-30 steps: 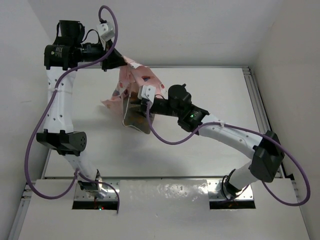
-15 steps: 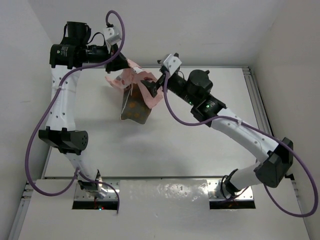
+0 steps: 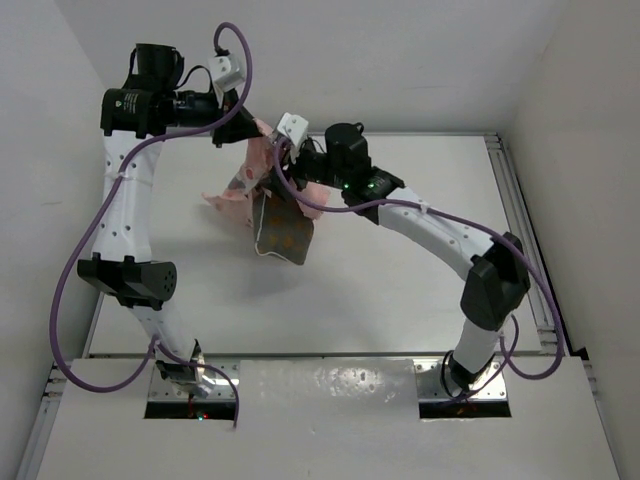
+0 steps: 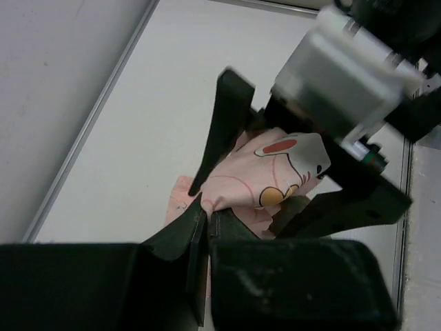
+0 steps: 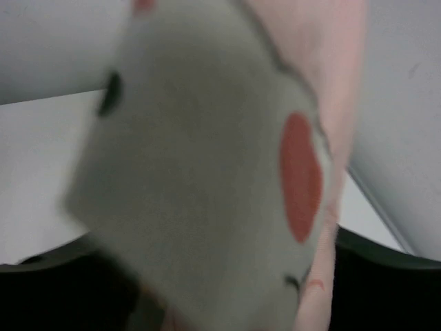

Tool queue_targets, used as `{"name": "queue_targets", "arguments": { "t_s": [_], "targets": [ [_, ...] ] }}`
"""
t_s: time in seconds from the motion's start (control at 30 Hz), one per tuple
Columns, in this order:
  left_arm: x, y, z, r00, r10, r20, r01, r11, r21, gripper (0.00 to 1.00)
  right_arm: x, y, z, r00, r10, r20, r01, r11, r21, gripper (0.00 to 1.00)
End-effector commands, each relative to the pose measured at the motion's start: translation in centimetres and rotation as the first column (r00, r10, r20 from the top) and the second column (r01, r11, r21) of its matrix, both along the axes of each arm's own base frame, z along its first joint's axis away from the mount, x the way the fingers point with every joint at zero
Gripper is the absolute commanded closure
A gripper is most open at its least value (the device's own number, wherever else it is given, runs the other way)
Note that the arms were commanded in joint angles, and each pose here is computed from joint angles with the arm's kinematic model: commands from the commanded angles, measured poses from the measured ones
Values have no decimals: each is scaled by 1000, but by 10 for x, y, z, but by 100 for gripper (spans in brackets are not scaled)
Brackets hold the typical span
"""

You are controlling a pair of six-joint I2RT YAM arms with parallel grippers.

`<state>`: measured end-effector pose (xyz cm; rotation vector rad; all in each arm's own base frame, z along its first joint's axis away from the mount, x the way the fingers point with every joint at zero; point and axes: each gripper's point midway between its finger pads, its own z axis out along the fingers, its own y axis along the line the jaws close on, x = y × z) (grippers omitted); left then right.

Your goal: Put the pillow into the pillowcase

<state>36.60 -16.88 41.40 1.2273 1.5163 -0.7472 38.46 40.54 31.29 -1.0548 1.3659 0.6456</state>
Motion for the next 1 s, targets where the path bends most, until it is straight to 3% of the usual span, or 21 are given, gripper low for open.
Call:
{"name": "queue_targets", "arguments": {
  "t_s": [0.0,0.03,0.07,0.1,0.13,0.2,0.23,0.27,0.33,0.37,0.43,0.47,0.5,0.63,0.8,0.83,0.9,0.93,0.97],
  "targets": [
    [-12,-4,35,988,-43,147,49,998,-32,100,-8,15,7,997,65,-48,-62,996,61,28],
    [-10,-2,36,989,-29,144,34,999,-33,100,-10,19,5,994,82,-66,-77,994,71,37],
    [-7,-1,35,991,-12,130,17,999,-38,100,-17,23,4,988,128,-84,-121,989,84,68],
    [2,5,39,989,30,142,-24,999,-42,100,-20,26,1,981,139,-138,-125,986,110,87],
    [5,8,39,993,69,97,-64,996,-63,100,-22,30,1,977,154,-151,-134,982,135,100],
    [27,20,35,984,158,85,-152,986,-72,100,-36,37,-5,954,214,-211,-179,968,174,100],
    [36,23,24,980,199,11,-198,977,-83,100,-42,43,-1,948,242,-207,-201,959,200,100],
    [47,26,23,972,233,14,-231,969,-91,82,-47,46,0,933,258,-249,-201,951,234,100],
    [63,34,8,947,316,-53,-320,944,-86,62,-46,47,6,927,275,-255,-199,937,286,100],
    [76,39,-7,931,358,-74,-363,929,-68,43,-44,45,7,915,270,-300,-170,932,321,100],
    [84,45,-21,912,400,-94,-405,913,-49,26,-23,35,15,923,217,-318,-86,921,380,100],
    [91,51,-32,899,425,-106,-431,902,-33,3,-15,31,14,906,198,-375,-30,912,410,100],
    [96,58,-35,879,464,-107,-469,883,-22,0,1,23,10,902,137,-410,56,904,425,100],
    [109,97,-38,795,586,-155,-598,800,-45,0,60,-30,-20,809,-63,-584,381,813,439,100],
    [111,122,-62,738,655,-161,-661,750,21,0,103,-110,-97,525,-228,-820,730,616,296,100],
    [109,112,-77,741,649,-171,-650,757,60,0,103,-130,-130,411,-250,-877,814,533,230,100],
    [113,110,-103,727,670,-148,-653,742,148,0,109,-173,-170,259,-294,-920,908,398,128,100],
    [111,107,-114,722,674,-158,-648,738,186,11,102,-188,-199,160,-279,-947,937,344,57,100],
    [109,92,-124,756,638,-149,-604,767,219,44,96,-198,-223,87,-290,-953,944,331,-15,100]
  ]
}}
